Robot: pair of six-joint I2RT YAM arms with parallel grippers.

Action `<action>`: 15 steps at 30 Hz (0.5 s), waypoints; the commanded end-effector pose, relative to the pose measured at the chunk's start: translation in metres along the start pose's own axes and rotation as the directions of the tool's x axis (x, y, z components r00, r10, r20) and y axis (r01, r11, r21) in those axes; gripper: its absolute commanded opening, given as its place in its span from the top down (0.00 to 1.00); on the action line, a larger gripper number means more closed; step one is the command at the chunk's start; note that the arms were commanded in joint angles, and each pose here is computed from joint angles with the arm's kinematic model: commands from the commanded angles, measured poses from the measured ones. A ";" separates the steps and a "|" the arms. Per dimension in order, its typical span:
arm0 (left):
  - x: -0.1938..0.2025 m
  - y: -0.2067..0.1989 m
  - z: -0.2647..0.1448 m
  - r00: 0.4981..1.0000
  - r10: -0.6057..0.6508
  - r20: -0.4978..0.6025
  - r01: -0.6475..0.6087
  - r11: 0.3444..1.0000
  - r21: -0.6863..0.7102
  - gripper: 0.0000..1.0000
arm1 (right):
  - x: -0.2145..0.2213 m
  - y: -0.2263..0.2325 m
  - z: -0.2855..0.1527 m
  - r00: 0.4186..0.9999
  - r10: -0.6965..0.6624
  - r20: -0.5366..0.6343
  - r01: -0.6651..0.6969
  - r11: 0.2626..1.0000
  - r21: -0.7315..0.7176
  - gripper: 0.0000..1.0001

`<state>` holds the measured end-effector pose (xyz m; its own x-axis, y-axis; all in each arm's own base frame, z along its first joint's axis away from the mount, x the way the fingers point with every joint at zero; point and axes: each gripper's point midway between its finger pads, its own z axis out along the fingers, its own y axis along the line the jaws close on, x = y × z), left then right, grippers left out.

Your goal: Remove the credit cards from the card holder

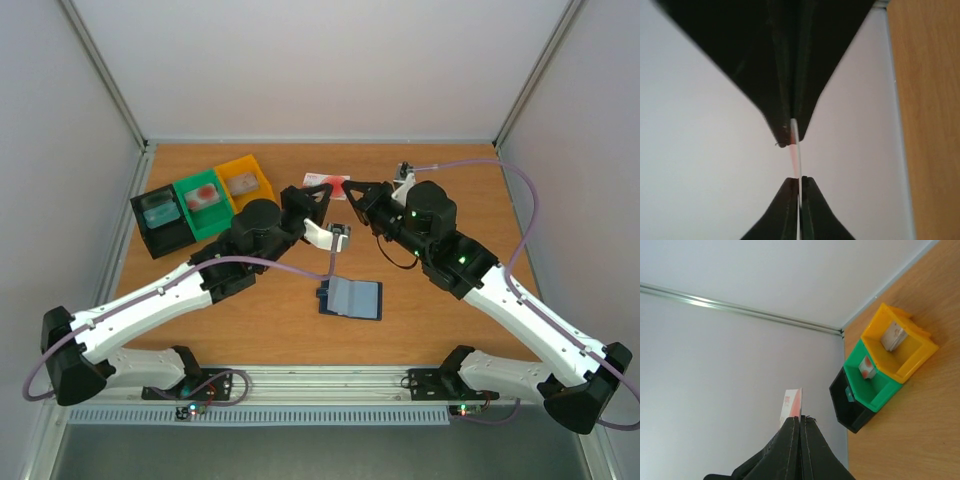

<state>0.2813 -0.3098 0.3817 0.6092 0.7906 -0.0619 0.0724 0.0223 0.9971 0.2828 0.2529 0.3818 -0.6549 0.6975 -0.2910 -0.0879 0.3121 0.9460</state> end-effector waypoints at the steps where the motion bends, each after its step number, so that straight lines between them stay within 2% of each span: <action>1: 0.014 0.036 -0.007 0.993 -0.109 -0.045 0.105 0.991 -0.077 1.00 | -0.001 -0.001 -0.005 1.000 -0.028 0.014 0.028 1.000 0.011 0.99; 3: 0.011 0.033 -0.015 0.986 -0.165 -0.020 0.164 0.986 -0.012 1.00 | -0.002 0.004 -0.007 0.997 -0.078 0.013 0.078 0.997 0.000 0.99; 5: 0.004 0.026 -0.029 0.937 -0.350 -0.012 0.349 0.930 0.117 1.00 | -0.002 0.011 -0.010 0.985 -0.173 0.001 0.173 0.985 0.000 0.98; 6: 0.000 0.023 -0.037 0.904 -0.426 -0.016 0.422 0.887 0.189 1.00 | -0.002 0.017 -0.012 0.976 -0.219 -0.007 0.219 0.976 -0.007 0.94; 7: -0.005 0.022 -0.046 0.830 -0.556 -0.042 0.548 0.799 0.247 1.00 | -0.003 0.023 -0.016 0.965 -0.264 -0.008 0.263 0.964 -0.021 0.89; 9: -0.018 0.019 -0.062 0.711 -0.700 -0.075 0.677 0.652 0.342 1.00 | -0.003 0.030 -0.023 0.943 -0.333 -0.006 0.333 0.942 -0.045 0.79; 10: -0.022 0.020 -0.069 0.660 -0.746 -0.089 0.718 0.591 0.368 1.00 | -0.003 0.032 -0.027 0.934 -0.357 0.000 0.357 0.933 -0.049 0.77; 11: -0.027 0.018 -0.075 0.581 -0.805 -0.123 0.773 0.498 0.393 1.00 | -0.005 0.032 -0.031 0.927 -0.375 0.007 0.375 0.926 -0.050 0.75; 12: -0.032 0.016 -0.080 0.524 -0.839 -0.145 0.801 0.427 0.419 1.00 | -0.005 0.034 -0.034 0.919 -0.393 0.010 0.393 0.918 -0.051 0.72; 14: -0.037 0.015 -0.087 0.430 -0.882 -0.192 0.842 0.315 0.438 1.00 | -0.006 0.038 -0.040 0.900 -0.436 0.016 0.436 0.898 -0.063 0.59; 15: -0.040 0.016 -0.090 0.398 -0.894 -0.205 0.849 0.274 0.451 1.00 | -0.002 0.044 -0.046 0.882 -0.471 -0.002 0.469 0.878 -0.094 0.52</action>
<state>0.2208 -0.2875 0.4159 0.3388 0.5561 -0.7589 0.7267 0.3576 0.5865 0.2597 0.2437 0.4151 -0.6018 0.5610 -0.5685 -0.3349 0.4689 0.8173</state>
